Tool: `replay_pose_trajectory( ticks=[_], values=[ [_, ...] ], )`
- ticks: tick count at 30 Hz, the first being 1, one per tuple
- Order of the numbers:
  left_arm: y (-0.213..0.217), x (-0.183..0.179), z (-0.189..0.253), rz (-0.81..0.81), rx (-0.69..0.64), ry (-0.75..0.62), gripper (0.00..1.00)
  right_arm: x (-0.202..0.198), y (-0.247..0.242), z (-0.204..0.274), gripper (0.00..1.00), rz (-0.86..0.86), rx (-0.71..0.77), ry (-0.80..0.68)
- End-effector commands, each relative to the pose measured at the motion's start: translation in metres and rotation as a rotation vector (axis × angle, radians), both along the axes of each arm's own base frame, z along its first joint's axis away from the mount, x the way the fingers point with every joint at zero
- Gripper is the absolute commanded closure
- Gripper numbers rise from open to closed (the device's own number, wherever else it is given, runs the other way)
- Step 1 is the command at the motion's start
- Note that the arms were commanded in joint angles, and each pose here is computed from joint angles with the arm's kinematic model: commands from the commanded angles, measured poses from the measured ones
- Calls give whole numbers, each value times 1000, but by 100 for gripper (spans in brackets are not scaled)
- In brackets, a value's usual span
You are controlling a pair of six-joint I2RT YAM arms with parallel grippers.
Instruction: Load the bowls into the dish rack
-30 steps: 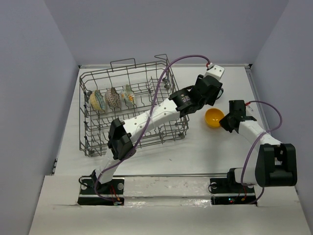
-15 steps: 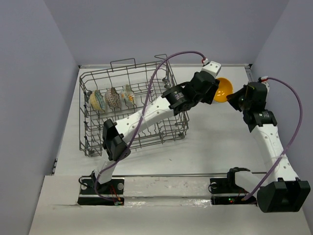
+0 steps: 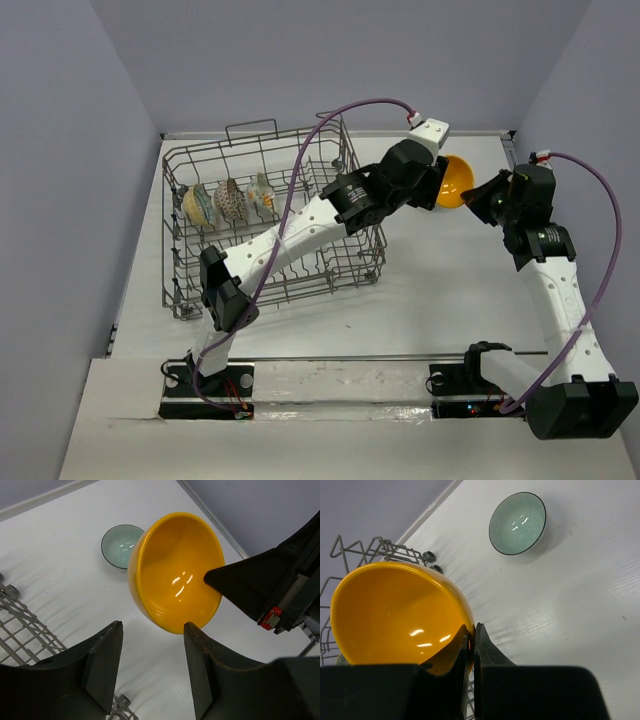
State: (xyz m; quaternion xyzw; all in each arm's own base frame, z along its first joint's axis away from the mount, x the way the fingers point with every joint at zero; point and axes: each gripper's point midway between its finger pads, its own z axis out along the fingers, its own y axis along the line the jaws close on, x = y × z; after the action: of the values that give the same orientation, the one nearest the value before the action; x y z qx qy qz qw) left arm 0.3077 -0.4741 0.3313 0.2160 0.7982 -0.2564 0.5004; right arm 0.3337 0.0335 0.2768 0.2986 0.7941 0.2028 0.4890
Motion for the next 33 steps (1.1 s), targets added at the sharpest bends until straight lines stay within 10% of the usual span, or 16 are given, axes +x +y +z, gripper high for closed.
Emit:
replay_pose_trajectory(
  ticks=[1, 33],
  values=[
    [-3, 2, 27, 3, -81, -17, 39, -4, 6, 47, 99, 36, 16, -136],
    [13, 48, -5, 200, 14, -33, 61, 2, 10, 54, 99, 69, -65, -120]
  ],
)
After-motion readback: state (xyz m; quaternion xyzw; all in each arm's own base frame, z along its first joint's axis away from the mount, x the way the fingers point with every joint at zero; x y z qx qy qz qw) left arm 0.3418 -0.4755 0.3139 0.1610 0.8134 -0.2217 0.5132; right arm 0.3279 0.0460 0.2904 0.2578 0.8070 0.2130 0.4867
